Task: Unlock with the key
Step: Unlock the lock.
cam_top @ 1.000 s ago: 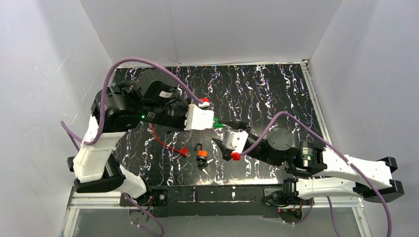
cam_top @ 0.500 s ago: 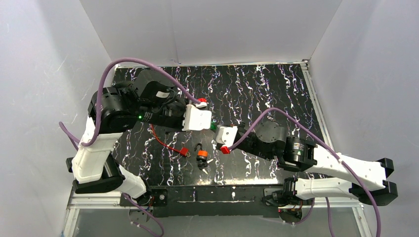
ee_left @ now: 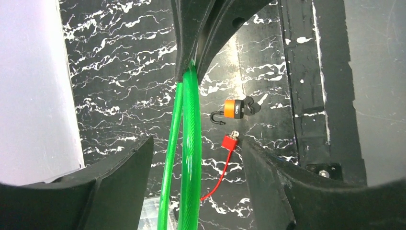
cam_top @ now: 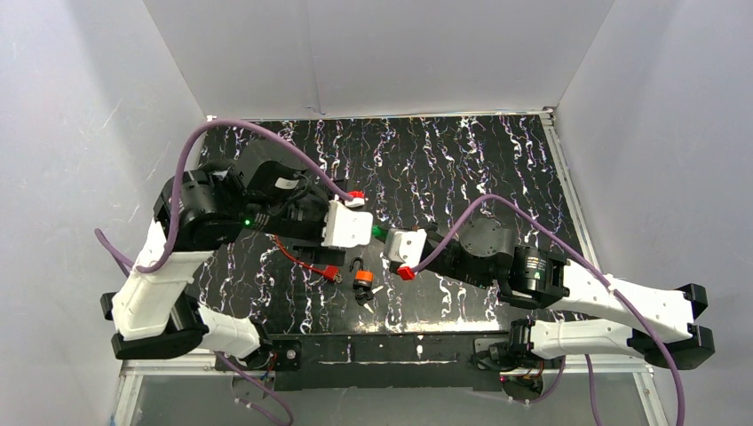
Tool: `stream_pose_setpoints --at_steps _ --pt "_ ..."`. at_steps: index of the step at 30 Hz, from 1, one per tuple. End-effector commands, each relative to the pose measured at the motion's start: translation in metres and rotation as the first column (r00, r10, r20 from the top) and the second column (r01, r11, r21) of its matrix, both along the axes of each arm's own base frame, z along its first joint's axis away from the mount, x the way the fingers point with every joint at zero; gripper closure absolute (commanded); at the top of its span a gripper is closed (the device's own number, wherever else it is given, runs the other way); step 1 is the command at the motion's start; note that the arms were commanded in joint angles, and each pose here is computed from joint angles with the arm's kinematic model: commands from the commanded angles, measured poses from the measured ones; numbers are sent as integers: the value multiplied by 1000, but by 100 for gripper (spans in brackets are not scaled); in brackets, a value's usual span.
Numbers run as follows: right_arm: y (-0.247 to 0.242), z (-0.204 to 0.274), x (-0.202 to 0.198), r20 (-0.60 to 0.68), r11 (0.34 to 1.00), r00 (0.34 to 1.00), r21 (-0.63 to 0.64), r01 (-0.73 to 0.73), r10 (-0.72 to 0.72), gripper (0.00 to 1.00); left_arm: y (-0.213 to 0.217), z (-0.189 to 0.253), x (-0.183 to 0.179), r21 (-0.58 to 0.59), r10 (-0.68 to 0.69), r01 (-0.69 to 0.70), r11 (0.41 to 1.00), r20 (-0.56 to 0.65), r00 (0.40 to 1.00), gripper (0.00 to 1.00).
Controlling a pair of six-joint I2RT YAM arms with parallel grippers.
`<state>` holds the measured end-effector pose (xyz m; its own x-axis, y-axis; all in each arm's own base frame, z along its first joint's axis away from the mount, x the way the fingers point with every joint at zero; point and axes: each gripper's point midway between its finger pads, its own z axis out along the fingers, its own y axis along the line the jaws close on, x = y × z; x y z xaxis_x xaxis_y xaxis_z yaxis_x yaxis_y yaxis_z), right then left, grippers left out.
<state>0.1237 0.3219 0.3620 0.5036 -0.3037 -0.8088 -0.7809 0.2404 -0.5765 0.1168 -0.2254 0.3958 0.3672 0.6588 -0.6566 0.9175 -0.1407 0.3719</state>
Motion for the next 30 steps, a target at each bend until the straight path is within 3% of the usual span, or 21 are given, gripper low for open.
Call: stream_pose_setpoints --at_steps 1,9,15,19,22,25,27,30 --pt "3 56 -6 10 984 999 177 -32 31 99 -10 5 5 -72 -23 28 997 72 997 36" --pt "14 58 -13 -18 979 997 191 -68 73 99 -29 0 9 -128 -31 39 991 64 997 45" --pt "11 71 -15 -10 966 997 248 -73 78 99 -25 -14 3 -43 -58 58 997 -3 998 65" --pt "8 76 -15 -3 961 997 269 -68 71 99 -26 -16 0 -46 -56 55 997 -24 998 78" --pt "2 85 -16 5 944 997 321 -71 73 99 -25 -17 0 -42 -47 46 998 -32 998 77" --pt "-1 87 -18 1 938 997 338 -74 79 99 -25 -19 0 -41 -40 39 998 -37 999 62" --pt "-1 87 -21 -3 938 996 336 -83 90 99 -26 -20 3 -40 -35 34 999 -30 999 61" --pt "-2 87 -22 -4 937 996 337 -87 94 99 -27 -22 4 -32 -41 41 999 -22 999 68"
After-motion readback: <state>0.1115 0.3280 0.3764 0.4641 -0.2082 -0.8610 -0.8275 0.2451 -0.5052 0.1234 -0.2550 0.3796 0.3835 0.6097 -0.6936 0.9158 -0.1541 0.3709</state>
